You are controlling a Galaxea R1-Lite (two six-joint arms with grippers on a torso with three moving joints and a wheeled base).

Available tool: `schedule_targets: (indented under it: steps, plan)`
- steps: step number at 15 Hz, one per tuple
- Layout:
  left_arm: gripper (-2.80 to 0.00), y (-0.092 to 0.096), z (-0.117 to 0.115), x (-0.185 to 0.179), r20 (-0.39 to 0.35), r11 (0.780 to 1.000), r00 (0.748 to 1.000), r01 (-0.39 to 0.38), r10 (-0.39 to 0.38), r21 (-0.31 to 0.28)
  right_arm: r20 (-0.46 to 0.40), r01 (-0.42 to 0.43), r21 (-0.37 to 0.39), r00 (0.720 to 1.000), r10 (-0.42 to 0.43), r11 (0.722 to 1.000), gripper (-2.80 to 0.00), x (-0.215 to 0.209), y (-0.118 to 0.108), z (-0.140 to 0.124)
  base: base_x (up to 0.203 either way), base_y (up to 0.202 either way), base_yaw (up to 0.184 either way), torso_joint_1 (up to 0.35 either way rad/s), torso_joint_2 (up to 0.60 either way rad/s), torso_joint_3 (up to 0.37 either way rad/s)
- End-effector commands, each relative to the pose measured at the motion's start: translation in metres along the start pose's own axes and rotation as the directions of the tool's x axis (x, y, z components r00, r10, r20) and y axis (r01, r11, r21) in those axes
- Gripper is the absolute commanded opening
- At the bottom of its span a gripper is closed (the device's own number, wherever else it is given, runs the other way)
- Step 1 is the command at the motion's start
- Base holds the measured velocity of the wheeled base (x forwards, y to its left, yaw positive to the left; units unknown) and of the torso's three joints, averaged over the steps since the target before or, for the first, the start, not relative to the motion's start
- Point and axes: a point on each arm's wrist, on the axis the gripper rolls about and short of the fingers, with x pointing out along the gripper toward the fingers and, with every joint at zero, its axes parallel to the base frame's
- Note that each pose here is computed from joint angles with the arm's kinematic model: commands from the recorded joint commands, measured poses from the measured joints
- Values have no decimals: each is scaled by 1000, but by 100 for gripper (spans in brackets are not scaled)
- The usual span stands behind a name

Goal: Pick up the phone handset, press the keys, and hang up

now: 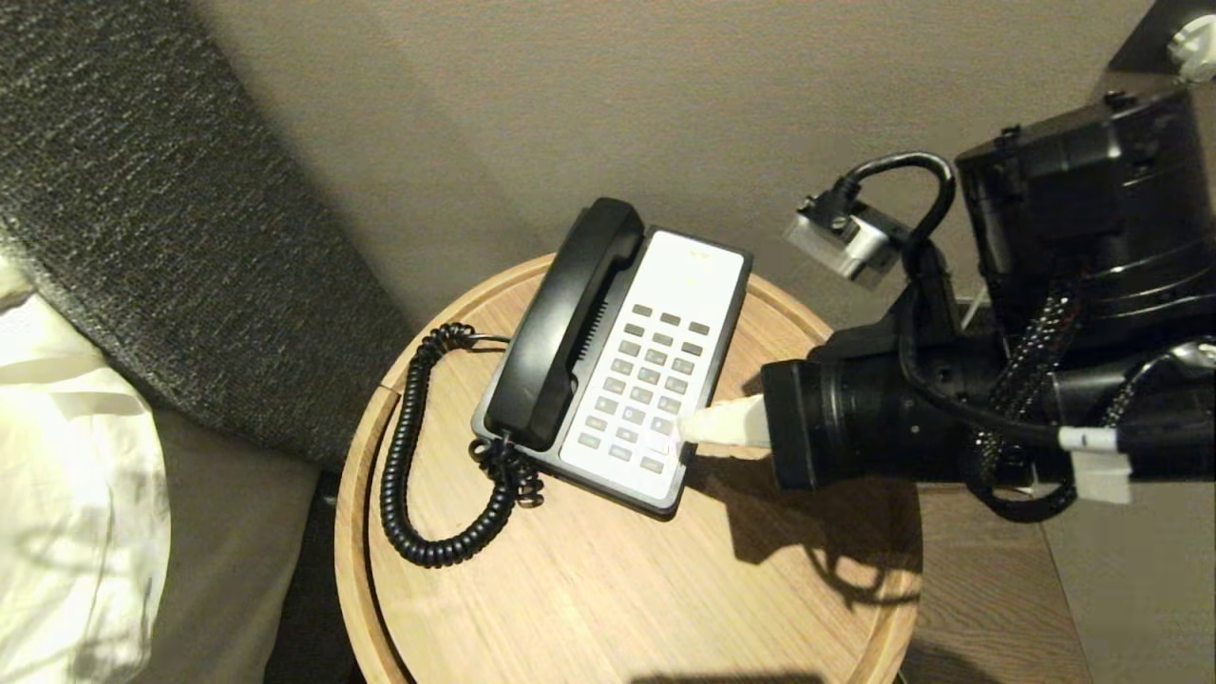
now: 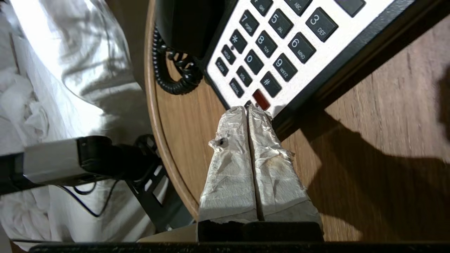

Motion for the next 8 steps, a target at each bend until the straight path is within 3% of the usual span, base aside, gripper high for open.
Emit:
schedule_targets:
  steps: [1, 2, 4, 5, 6, 8]
  plan:
    - [-280, 23, -9, -25, 100, 978, 975, -193, 200, -73, 59, -21, 12, 998, 20, 1000, -280, -26, 5, 3, 0, 0, 0, 0, 0, 0]
    - [-280, 36, -26, -38, 113, 960, 955, -263, 273, -91, 80, -29, 40, 996, 26, 999, -280, -35, 6, 4, 0, 0, 0, 0, 0, 0]
    - [-280, 57, -64, -53, 105, 936, 930, -345, 351, -73, 114, -45, 71, 993, 37, 996, -280, -48, 9, 5, 0, 0, 0, 0, 0, 0]
    - [-280, 65, -80, -58, 95, 933, 928, -360, 360, -21, 135, -43, 73, 990, 33, 996, -280, -55, 8, 6, 0, 0, 0, 0, 0, 0]
    - [-280, 71, -93, -59, 82, 933, 936, -350, 343, 89, 150, -36, 76, 988, 25, 996, -280, -61, 8, 5, 0, 0, 0, 0, 0, 0]
    - [-280, 82, -119, -59, 78, 923, 966, -260, 248, 283, 201, -14, 99, 980, -6, 995, -280, -79, 0, 4, 0, 0, 0, 0, 0, 0]
